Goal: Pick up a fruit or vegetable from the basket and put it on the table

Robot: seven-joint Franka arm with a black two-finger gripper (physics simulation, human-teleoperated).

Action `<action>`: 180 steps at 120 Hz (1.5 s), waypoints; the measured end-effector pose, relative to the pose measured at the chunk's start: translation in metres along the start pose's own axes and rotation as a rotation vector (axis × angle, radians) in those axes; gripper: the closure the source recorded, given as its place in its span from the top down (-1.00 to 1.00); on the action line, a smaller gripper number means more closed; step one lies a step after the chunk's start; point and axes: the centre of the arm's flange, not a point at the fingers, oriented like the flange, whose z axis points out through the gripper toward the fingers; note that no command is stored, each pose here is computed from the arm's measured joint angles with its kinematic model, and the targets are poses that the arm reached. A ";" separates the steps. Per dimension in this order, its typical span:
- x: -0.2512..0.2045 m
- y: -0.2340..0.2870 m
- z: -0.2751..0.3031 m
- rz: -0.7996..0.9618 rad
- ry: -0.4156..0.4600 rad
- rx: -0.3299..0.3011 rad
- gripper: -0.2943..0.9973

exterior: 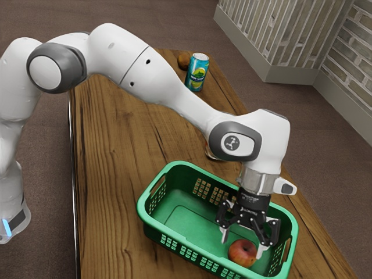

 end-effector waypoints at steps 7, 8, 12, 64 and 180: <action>0.002 -0.001 -0.001 0.002 0.002 -0.004 0.54; 0.002 -0.001 -0.001 0.002 0.002 -0.004 0.54; 0.003 -0.001 -0.001 0.004 0.003 -0.005 0.54; 0.025 -0.009 -0.008 -0.001 0.017 -0.018 0.54; 0.049 -0.008 0.029 0.002 -0.008 -0.030 0.42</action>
